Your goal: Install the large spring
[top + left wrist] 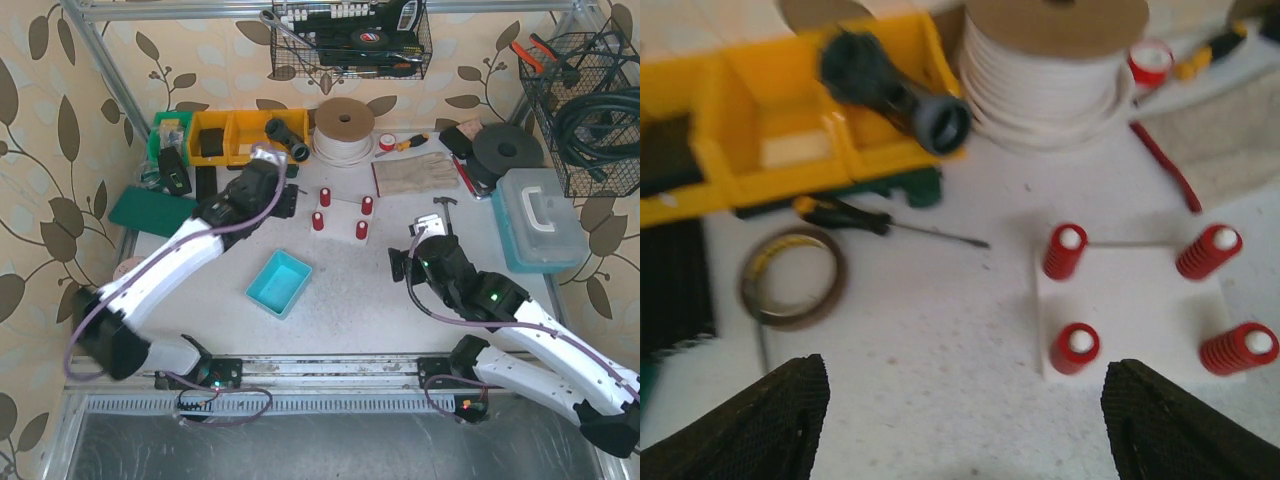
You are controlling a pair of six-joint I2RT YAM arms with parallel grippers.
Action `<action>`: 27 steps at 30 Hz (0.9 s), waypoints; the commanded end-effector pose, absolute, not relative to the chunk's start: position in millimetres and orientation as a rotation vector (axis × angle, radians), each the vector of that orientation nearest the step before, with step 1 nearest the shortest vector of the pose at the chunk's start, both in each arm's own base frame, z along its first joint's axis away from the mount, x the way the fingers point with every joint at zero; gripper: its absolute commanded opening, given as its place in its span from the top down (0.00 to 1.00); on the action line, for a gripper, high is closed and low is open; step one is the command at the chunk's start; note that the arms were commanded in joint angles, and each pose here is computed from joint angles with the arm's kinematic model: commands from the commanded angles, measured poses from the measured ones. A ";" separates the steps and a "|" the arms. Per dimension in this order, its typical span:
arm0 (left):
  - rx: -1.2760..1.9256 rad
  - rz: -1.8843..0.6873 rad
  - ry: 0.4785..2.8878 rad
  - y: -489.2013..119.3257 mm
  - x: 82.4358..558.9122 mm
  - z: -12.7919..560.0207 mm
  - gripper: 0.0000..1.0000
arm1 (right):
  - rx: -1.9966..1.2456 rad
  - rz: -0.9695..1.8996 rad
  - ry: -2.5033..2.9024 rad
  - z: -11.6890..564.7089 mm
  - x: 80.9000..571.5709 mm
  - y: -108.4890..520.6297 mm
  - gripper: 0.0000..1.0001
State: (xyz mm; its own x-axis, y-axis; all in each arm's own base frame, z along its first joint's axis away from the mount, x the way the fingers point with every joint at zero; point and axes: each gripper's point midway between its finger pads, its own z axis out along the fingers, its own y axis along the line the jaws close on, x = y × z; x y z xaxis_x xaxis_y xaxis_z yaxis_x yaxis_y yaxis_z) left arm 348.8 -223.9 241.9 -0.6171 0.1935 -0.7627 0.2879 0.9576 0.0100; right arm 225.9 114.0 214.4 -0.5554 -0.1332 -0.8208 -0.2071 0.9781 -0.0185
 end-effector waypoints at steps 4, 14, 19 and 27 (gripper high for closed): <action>0.286 0.208 1.865 -135.0 342.5 280.5 0.22 | -0.197 -0.111 1.930 234.1 268.2 105.3 0.01; -0.051 0.320 2.032 -5.0 343.4 190.0 0.20 | 0.121 -0.326 1.972 170.2 321.0 17.6 0.04; -0.094 0.275 2.082 5.4 339.2 145.3 0.20 | 0.098 -0.285 1.970 159.3 339.6 2.1 0.05; -0.090 0.305 2.002 20.8 326.5 113.1 0.19 | 0.052 -0.330 2.033 116.0 337.4 -11.0 0.02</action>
